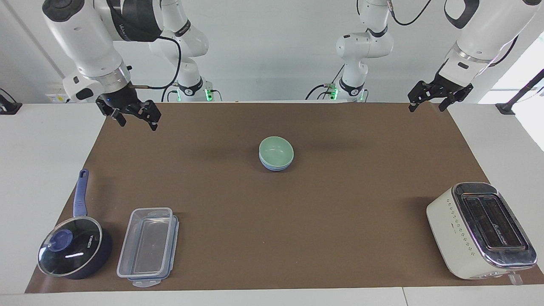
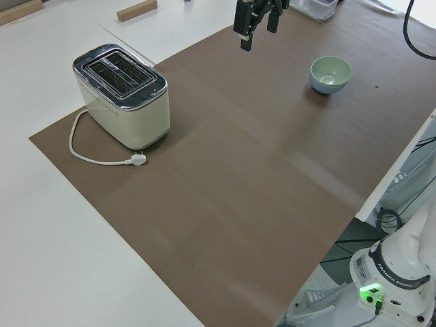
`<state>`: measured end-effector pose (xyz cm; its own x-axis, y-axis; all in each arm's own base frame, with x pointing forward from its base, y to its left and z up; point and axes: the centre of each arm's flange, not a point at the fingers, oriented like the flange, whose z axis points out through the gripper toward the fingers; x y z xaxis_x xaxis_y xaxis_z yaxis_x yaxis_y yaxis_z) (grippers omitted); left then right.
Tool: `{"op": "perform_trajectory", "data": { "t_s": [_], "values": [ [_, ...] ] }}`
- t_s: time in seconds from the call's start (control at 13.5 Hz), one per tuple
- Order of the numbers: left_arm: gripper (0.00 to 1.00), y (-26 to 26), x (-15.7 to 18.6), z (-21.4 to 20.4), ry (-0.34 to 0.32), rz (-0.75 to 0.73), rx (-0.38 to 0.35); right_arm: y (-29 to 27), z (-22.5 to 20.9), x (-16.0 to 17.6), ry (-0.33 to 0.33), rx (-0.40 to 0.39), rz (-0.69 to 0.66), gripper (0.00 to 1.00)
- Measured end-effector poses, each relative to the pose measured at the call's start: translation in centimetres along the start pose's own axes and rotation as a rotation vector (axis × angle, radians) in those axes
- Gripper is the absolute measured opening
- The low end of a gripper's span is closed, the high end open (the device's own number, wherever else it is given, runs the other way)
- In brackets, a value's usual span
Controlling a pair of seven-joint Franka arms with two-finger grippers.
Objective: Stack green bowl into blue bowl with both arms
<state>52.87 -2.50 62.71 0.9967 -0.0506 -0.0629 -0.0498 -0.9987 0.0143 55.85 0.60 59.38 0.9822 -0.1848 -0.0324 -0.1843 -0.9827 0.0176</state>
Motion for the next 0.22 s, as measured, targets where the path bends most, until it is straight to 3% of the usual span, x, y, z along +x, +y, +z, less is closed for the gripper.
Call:
{"op": "perform_trajectory", "data": {
  "t_s": [0.22],
  "values": [
    [1.0,0.0,0.0,0.0,0.0,0.0,0.0,-0.06,-0.02,0.01,0.01,0.002,-0.001,1.0]
  ]
}}
